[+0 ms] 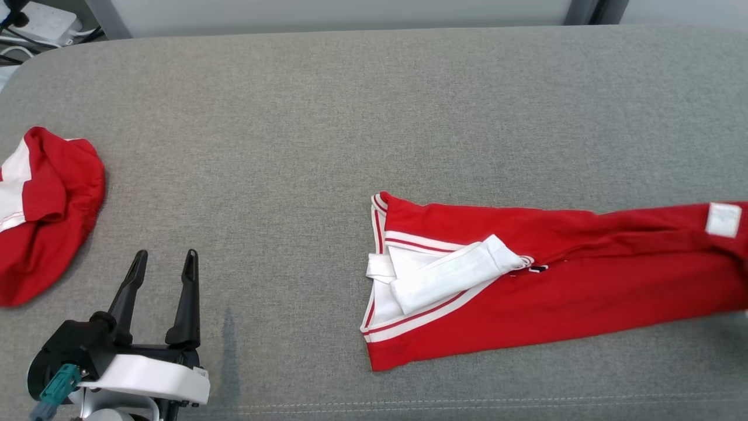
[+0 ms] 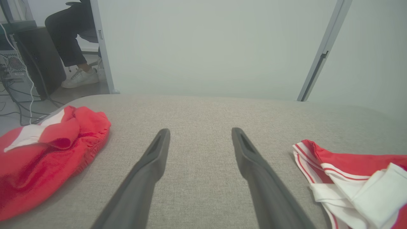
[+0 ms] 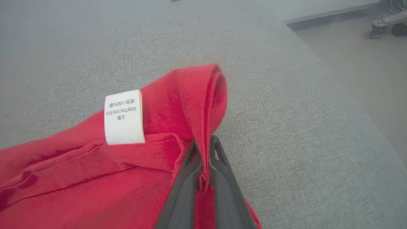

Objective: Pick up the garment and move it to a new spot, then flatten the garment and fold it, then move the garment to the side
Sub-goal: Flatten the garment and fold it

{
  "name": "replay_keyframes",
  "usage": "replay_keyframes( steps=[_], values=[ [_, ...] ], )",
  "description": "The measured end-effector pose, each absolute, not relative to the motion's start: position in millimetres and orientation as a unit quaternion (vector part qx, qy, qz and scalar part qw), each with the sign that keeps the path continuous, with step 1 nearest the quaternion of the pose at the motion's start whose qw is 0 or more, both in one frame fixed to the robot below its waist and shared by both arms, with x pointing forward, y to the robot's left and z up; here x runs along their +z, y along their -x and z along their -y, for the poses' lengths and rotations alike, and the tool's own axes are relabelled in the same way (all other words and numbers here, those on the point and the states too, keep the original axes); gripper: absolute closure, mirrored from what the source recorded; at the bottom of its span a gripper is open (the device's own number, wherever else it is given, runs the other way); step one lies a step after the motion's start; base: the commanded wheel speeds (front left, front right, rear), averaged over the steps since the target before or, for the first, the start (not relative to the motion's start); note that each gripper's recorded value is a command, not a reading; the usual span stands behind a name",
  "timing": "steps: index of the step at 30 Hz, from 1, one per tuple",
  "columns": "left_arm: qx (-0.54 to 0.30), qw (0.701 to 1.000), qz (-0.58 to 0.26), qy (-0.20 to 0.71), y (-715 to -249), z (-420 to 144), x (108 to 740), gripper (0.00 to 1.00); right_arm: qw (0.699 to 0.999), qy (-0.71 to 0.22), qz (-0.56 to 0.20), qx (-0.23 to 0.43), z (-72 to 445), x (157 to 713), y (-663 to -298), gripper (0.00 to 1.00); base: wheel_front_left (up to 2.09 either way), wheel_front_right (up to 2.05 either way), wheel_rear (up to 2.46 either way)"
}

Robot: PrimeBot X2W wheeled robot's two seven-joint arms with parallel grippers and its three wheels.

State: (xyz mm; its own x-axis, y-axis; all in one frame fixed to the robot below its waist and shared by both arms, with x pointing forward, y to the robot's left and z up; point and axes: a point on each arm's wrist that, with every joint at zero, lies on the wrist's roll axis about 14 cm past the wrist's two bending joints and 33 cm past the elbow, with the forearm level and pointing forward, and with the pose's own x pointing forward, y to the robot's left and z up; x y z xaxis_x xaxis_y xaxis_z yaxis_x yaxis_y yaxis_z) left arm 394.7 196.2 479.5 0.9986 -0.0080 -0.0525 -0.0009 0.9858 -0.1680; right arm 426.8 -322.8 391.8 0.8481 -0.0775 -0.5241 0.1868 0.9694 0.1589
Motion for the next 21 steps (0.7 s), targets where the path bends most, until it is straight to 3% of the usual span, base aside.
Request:
replay_keyframes(
  steps=[7, 15, 21],
  values=[
    [-0.007, 0.996, -0.021, 0.085, -397.2, -193.1, 482.6, 0.0, 0.968, -0.169, -0.179, 0.053, 239.5, 449.1, -459.5, 1.0, 0.0, 0.0, 0.0],
    [-0.013, 0.996, -0.022, 0.08, -397.5, -191.0, 483.5, 0.0, 0.947, -0.206, -0.119, 0.216, 122.0, 502.3, -445.6, 1.0, 0.0, 0.0, 0.0],
    [-0.007, 0.997, -0.022, 0.077, -393.4, -195.8, 484.5, 0.0, 0.924, -0.225, -0.116, 0.286, 49.3, 513.4, -433.4, 1.0, 0.0, 0.0, 0.0]
  ],
)
